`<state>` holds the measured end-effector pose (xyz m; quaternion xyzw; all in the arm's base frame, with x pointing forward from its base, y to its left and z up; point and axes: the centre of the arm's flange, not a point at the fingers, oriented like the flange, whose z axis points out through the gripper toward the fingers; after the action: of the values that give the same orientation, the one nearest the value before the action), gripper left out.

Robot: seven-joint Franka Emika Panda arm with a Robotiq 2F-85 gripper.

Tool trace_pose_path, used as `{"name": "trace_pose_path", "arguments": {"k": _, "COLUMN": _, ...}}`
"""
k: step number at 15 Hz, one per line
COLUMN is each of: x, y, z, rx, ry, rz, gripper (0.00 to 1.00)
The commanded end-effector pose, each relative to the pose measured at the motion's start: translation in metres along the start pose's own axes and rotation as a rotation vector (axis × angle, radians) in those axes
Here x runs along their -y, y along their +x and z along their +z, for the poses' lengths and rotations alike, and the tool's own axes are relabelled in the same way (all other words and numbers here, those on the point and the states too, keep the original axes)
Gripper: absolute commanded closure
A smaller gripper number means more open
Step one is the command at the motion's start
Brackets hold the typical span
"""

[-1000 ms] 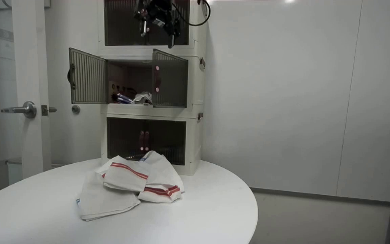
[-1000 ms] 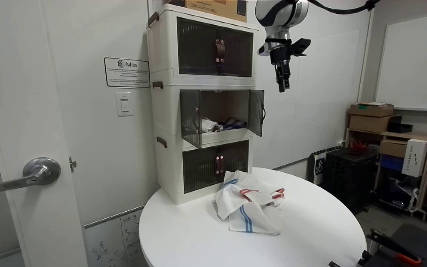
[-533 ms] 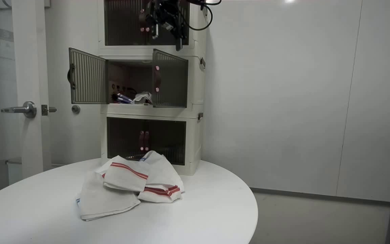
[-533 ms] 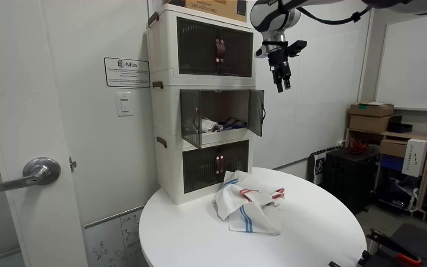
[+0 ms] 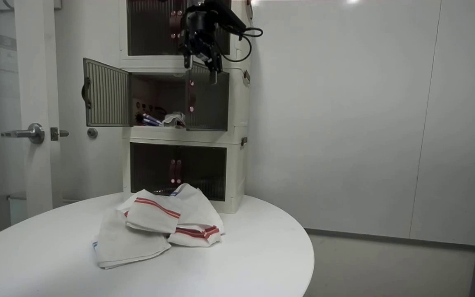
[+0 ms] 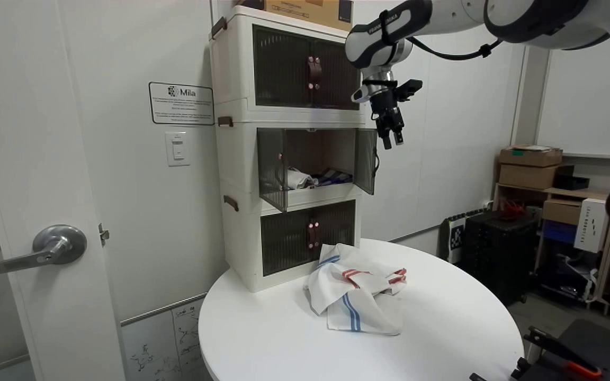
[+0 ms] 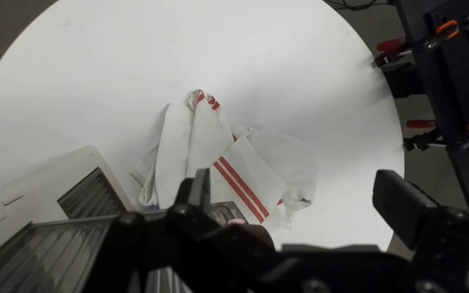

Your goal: Close the door the middle compartment

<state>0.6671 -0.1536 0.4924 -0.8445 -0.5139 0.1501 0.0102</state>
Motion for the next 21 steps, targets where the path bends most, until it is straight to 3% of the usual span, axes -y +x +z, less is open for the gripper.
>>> {"name": "trace_pose_path", "arguments": {"k": 1, "x": -0.013, "y": 0.021, "z": 0.001, "rx": 0.005, "ry": -0.001, "rz": -0.061, "gripper": 0.0}}
{"name": "trace_pose_path", "arguments": {"k": 8, "x": -0.005, "y": 0.064, "z": -0.002, "rx": -0.03, "ry": -0.113, "rz": -0.091, "gripper": 0.0}}
{"name": "trace_pose_path", "arguments": {"k": 13, "x": -0.006, "y": 0.09, "z": -0.012, "rx": -0.188, "ry": -0.192, "rz": 0.157, "gripper": 0.0}}
{"name": "trace_pose_path", "arguments": {"k": 21, "x": -0.016, "y": 0.107, "z": 0.001, "rx": -0.324, "ry": -0.124, "rz": 0.576, "gripper": 0.0}}
